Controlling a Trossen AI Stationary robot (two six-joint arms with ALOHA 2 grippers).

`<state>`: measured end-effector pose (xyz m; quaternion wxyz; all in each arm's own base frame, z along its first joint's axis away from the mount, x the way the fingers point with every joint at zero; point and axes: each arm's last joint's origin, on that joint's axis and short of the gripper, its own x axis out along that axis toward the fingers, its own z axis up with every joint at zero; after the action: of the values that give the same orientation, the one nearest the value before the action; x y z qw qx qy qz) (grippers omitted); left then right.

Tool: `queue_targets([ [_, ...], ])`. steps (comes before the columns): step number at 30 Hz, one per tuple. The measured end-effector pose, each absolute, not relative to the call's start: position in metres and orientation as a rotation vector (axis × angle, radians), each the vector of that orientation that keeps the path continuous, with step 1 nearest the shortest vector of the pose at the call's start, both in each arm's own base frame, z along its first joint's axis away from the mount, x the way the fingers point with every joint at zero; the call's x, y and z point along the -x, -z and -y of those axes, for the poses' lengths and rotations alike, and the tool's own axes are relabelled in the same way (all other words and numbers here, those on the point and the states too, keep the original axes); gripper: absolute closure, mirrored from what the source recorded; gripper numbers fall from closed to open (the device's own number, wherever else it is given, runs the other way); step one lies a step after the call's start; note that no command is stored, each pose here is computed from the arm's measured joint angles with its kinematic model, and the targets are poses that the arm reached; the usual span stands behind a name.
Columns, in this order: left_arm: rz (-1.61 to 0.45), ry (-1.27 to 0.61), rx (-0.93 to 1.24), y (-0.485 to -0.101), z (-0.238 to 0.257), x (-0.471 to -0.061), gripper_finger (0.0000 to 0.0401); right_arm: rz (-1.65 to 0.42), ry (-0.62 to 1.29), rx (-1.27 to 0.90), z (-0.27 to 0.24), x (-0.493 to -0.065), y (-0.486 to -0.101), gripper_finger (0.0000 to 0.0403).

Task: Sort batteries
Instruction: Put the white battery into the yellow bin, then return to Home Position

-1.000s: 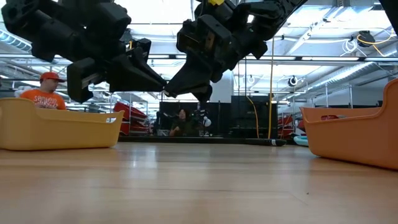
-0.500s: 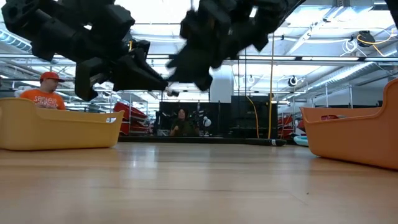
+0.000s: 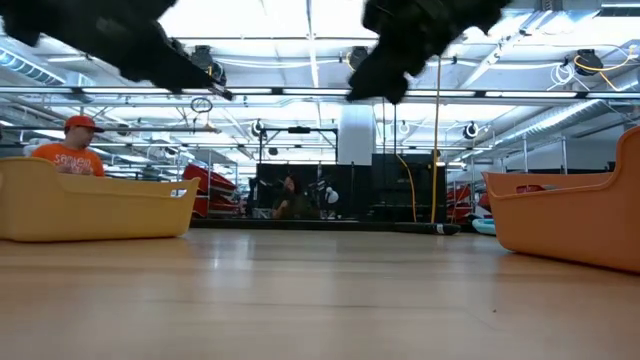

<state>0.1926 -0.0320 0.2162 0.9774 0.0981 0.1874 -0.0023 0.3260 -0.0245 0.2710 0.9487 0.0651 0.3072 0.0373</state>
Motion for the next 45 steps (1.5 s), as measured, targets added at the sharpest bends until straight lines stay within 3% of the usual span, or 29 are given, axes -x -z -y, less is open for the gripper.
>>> queue_targets([
  [6, -0.456, -0.227, -0.079, -0.221, 0.026, -0.156, 0.0361, -0.501, 0.023, -0.225, 0.026, -0.274, -0.236, 0.0234],
  [10, -0.562, -0.335, 0.164, -0.211, 0.023, -0.139, 0.0361, -0.492, 0.118, -0.349, 0.021, -0.243, -0.206, 0.0234],
  [17, -0.845, -0.526, 0.421, -0.185, 0.02, -0.121, 0.0356, -0.499, 0.206, -0.393, 0.006, -0.222, -0.189, 0.0234],
  [24, -0.95, -0.538, 0.422, -0.176, 0.022, -0.125, 0.019, -0.491, 0.217, -0.382, 0.003, -0.222, -0.19, 0.0234],
  [28, -0.964, -0.547, 0.435, -0.175, 0.022, -0.124, 0.015, -0.449, 0.195, -0.352, -0.007, -0.218, -0.198, 0.0234],
  [36, -0.631, -0.533, 0.289, -0.198, 0.028, -0.121, 0.0174, -0.246, 0.21, -0.285, -0.014, -0.184, -0.199, 0.0237],
  [45, -0.41, -0.455, 0.3, -0.18, 0.026, -0.111, 0.0261, 0.009, 0.151, -0.334, -0.001, -0.143, -0.171, 0.0284],
])
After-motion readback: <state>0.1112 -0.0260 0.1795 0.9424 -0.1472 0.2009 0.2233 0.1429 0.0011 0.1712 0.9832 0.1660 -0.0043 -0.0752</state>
